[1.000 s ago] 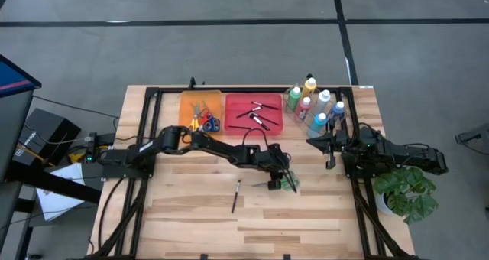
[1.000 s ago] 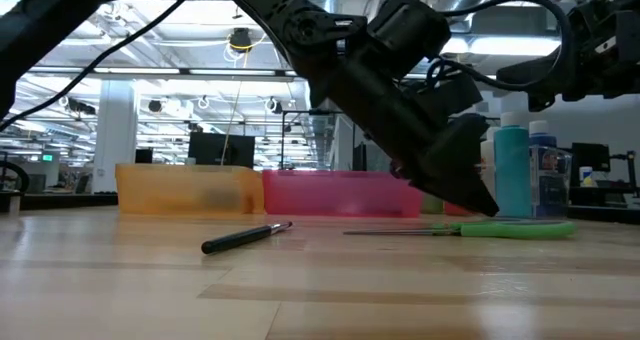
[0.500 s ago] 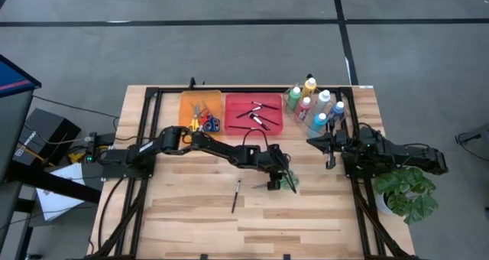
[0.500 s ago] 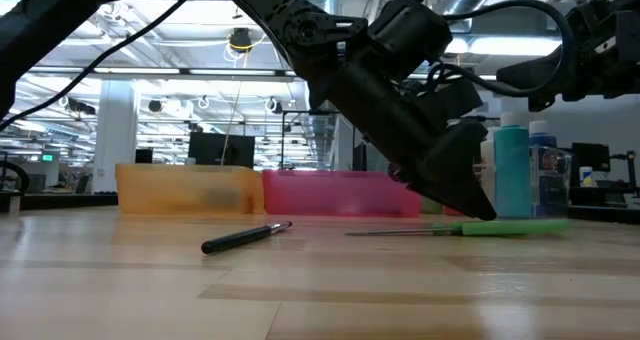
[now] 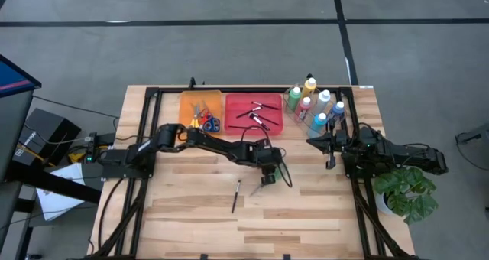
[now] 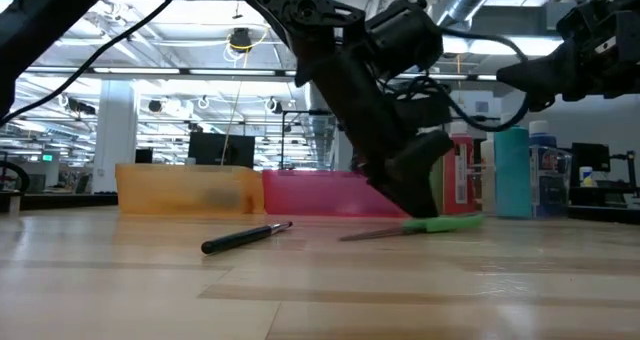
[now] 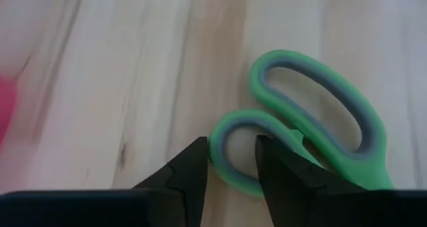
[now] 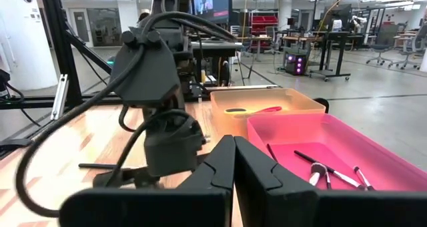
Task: Pick & Place Paint Supplies
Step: Put the green scissors into the orange bin
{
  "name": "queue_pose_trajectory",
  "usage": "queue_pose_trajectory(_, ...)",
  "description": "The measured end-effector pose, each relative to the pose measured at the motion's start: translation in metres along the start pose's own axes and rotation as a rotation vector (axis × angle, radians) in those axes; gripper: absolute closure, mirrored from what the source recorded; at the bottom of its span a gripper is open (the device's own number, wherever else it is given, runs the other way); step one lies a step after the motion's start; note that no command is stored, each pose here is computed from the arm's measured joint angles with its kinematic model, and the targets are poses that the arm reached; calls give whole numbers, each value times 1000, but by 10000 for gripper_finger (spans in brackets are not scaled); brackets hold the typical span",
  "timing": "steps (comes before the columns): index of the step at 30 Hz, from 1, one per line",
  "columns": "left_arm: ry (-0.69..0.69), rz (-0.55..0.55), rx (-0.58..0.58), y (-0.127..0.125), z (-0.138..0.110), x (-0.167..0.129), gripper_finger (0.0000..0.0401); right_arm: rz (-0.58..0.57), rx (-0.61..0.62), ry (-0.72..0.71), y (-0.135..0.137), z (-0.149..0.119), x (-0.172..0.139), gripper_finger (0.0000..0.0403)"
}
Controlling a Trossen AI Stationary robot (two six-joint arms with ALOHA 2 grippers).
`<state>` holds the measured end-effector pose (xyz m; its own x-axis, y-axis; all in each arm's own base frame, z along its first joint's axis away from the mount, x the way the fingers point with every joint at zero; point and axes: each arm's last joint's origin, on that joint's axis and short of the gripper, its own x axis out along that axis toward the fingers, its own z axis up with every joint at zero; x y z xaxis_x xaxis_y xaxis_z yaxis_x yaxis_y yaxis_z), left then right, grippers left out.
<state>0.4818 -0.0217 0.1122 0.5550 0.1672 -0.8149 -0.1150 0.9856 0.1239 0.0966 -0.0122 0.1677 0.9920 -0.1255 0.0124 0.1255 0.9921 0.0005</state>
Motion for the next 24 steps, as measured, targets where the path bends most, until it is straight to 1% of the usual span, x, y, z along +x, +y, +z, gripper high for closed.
queue_pose_trajectory(3,36,38,-52,3,-1,-10,281,0,0,0,0,0,0,403)
queue_pose_trajectory(7,128,106,-56,9,-5,-29,279,0,0,0,0,0,0,403)
queue_pose_trajectory(11,160,150,-71,17,-4,-42,282,0,0,0,0,0,0,403)
queue_pose_trajectory(15,208,133,-93,23,-8,-38,283,0,0,0,0,0,0,403)
queue_pose_trajectory(20,196,123,-110,27,-8,-31,283,0,0,0,0,0,0,403)
queue_pose_trajectory(24,198,90,-117,29,-7,-32,284,0,0,0,0,0,0,403)
